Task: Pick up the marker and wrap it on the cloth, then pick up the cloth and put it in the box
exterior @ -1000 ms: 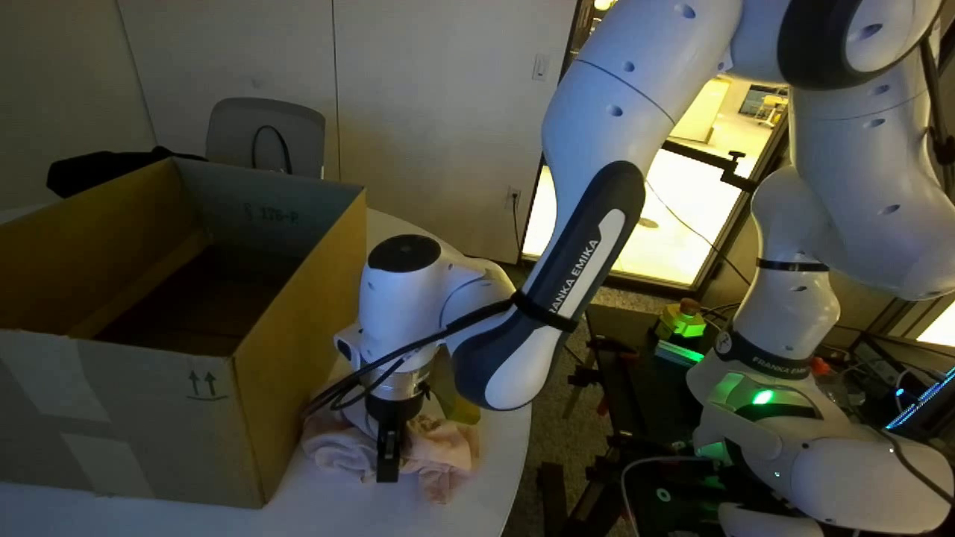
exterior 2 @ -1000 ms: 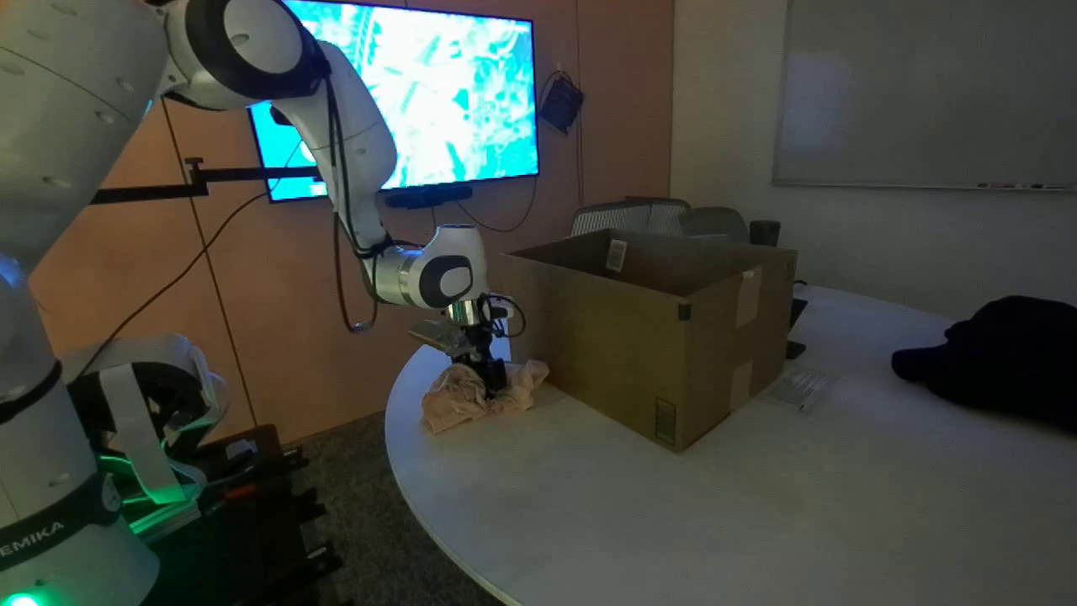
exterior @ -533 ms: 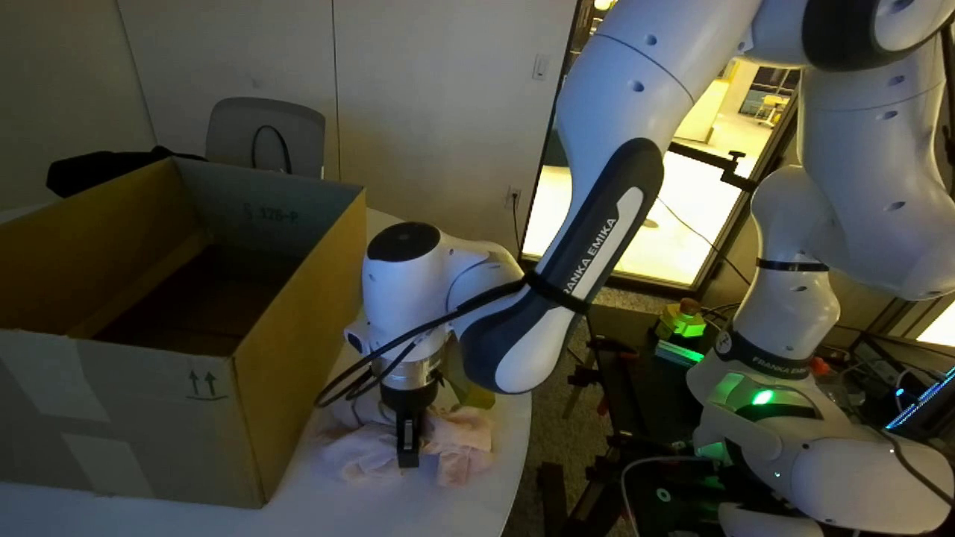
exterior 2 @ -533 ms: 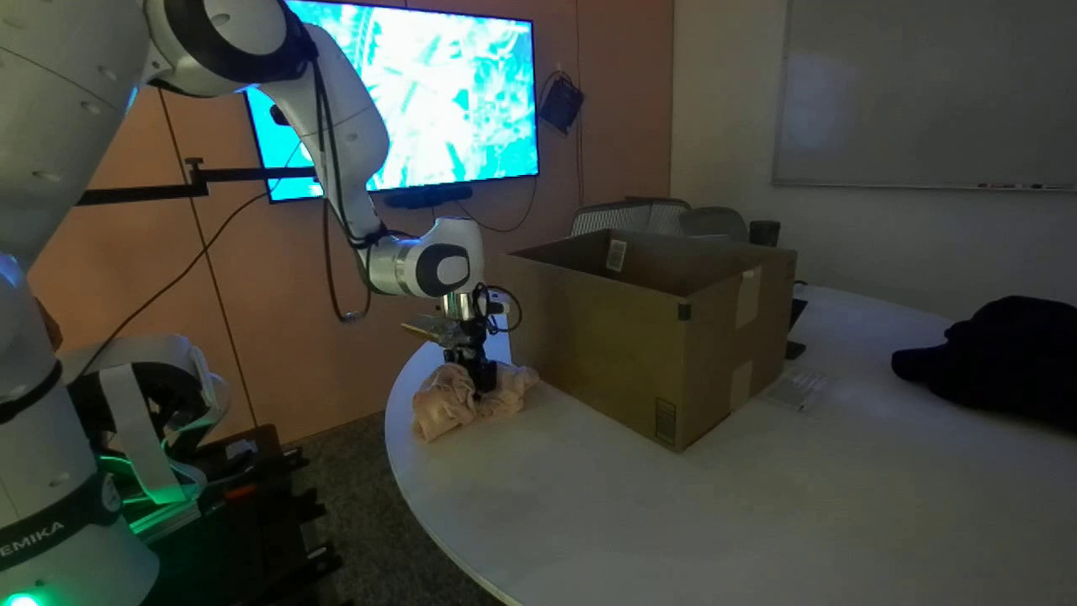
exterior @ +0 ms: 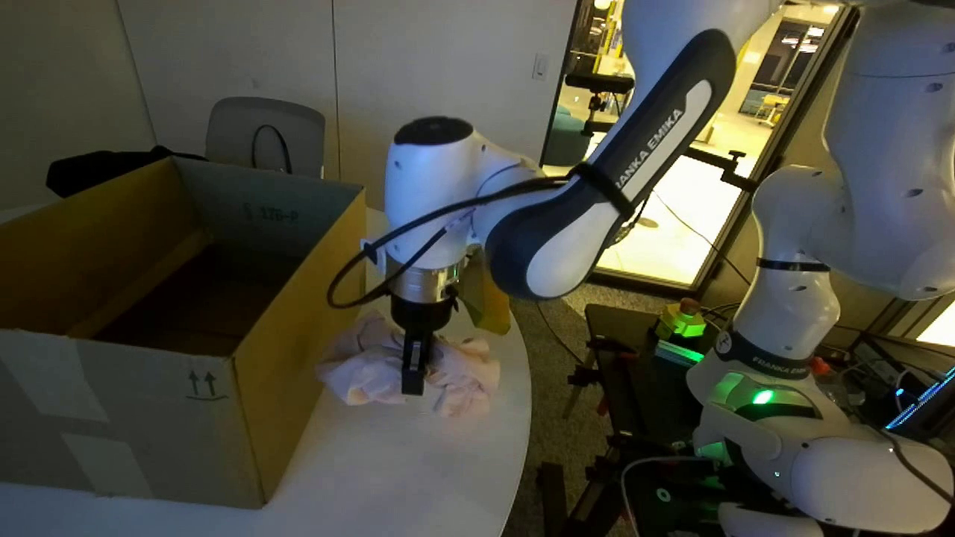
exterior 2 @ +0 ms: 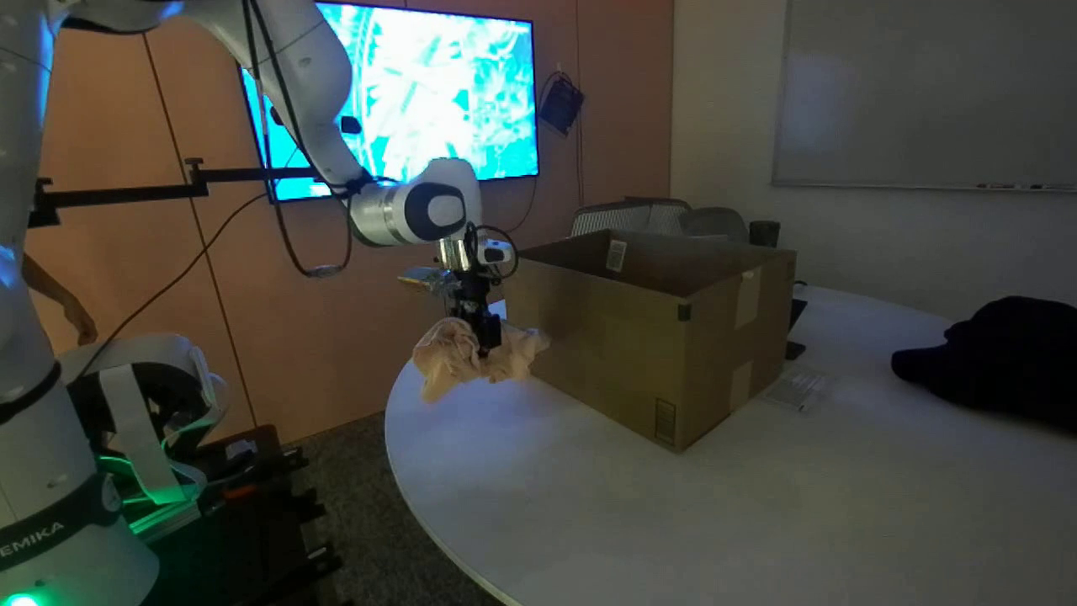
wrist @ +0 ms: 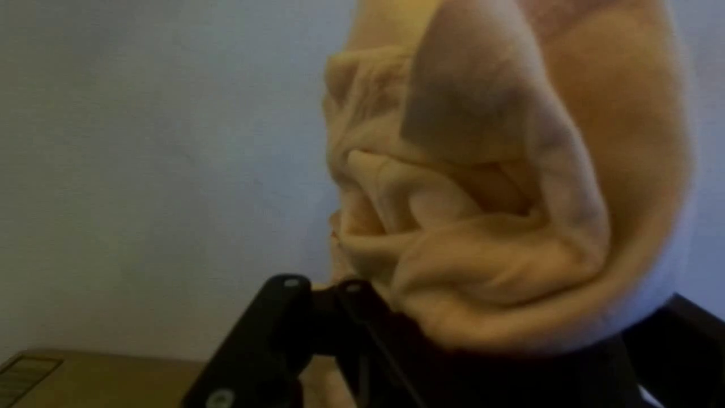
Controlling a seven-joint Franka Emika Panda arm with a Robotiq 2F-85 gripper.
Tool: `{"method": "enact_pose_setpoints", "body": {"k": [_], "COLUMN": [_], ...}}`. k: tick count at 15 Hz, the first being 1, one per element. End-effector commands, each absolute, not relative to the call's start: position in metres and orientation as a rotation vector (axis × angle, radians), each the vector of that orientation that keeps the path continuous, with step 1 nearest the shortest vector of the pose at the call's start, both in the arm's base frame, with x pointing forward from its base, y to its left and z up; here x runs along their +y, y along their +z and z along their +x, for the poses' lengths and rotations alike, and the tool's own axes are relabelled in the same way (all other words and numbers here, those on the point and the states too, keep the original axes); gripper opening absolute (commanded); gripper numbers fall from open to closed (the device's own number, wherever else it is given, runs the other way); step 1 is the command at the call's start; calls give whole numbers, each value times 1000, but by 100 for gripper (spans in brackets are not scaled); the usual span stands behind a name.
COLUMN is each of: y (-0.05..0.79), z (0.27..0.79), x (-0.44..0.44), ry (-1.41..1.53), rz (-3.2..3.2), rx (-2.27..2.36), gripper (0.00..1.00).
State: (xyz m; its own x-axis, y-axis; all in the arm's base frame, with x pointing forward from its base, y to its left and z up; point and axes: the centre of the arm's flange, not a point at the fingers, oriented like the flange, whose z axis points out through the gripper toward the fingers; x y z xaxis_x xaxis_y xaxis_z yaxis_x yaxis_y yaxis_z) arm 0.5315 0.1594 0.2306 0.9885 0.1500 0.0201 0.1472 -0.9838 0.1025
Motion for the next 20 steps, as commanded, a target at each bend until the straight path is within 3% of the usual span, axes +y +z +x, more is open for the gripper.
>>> {"method": "enact_pose_setpoints", "body": {"k": [1,5,12,20], "y": [310,386,470,438], "z": [522,551,663,772], "x": [148,127,85,108], "ry": [151,272,454,517], "rz": [3019,3024,2994,2959], "rx": [114,22,-21,140], "gripper": [8,8,8,8]}}
